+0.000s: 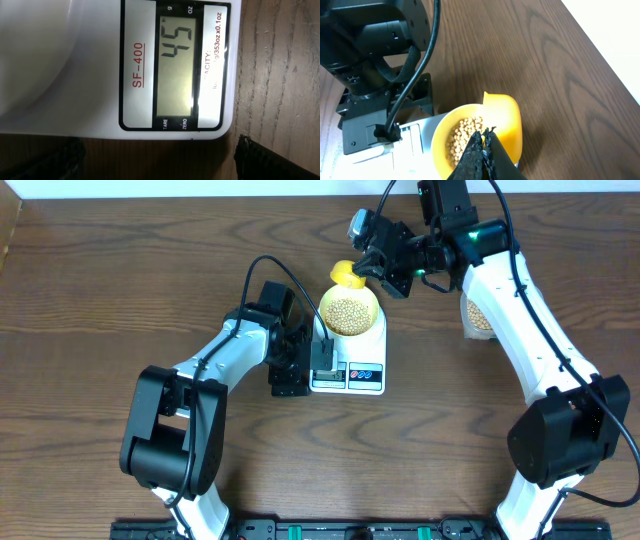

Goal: Scoop item into bowl and weigh 50g on scale
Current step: 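Move the empty scoop with the right gripper back to the container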

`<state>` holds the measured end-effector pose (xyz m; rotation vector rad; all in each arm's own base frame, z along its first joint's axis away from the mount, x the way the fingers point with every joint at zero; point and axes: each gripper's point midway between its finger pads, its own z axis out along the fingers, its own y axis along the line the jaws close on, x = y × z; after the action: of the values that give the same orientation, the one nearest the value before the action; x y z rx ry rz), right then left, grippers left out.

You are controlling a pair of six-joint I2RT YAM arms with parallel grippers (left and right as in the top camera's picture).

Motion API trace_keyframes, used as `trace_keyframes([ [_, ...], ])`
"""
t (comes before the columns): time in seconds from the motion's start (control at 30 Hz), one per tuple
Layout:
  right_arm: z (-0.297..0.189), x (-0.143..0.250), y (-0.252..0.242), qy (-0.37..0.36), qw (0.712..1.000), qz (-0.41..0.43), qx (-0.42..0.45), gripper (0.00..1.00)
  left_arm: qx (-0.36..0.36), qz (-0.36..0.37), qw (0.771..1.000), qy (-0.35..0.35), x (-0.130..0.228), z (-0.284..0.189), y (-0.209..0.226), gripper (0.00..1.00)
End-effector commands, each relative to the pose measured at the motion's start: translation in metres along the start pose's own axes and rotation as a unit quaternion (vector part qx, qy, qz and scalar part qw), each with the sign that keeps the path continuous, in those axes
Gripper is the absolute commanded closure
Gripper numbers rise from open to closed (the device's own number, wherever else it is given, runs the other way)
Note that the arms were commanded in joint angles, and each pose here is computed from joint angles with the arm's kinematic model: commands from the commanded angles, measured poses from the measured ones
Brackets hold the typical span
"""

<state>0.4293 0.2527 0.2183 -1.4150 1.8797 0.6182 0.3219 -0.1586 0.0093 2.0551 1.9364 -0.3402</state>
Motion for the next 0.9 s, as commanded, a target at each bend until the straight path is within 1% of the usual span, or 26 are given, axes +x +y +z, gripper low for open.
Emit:
trace_keyframes([
  [0.0,0.0,-0.006,0.005,-0.004,1.0,-0.026,-0.004,0.99,0.009,-0.008,1.0,0.004,0.004,0.004,-0.006,0.02],
  [0.13,0.0,-0.005,0.007,-0.003,1.0,-0.03,-0.007,0.99,0.009,-0.008,1.0,0.004,0.004,0.004,-0.006,0.03],
  [0.2,0.002,-0.003,0.011,0.004,0.999,-0.05,-0.013,0.99,0.009,-0.008,1.0,0.004,0.004,0.004,-0.006,0.02],
  [0.27,0.003,-0.003,0.008,0.01,0.998,-0.056,-0.001,0.99,0.009,-0.008,1.0,0.004,0.004,0.004,-0.006,0.02],
  [0.4,0.004,-0.004,0.008,0.011,0.998,-0.055,-0.001,0.99,0.009,-0.008,1.0,0.004,0.004,0.004,-0.006,0.03],
  [0.57,0.003,-0.009,-0.005,0.004,1.0,-0.008,0.027,0.99,0.009,-0.008,1.0,0.004,0.004,0.004,-0.006,0.02],
  [0.87,-0.006,-0.014,-0.033,-0.016,0.996,0.045,0.078,0.99,0.009,-0.008,1.0,0.004,0.004,0.004,-0.006,0.02],
])
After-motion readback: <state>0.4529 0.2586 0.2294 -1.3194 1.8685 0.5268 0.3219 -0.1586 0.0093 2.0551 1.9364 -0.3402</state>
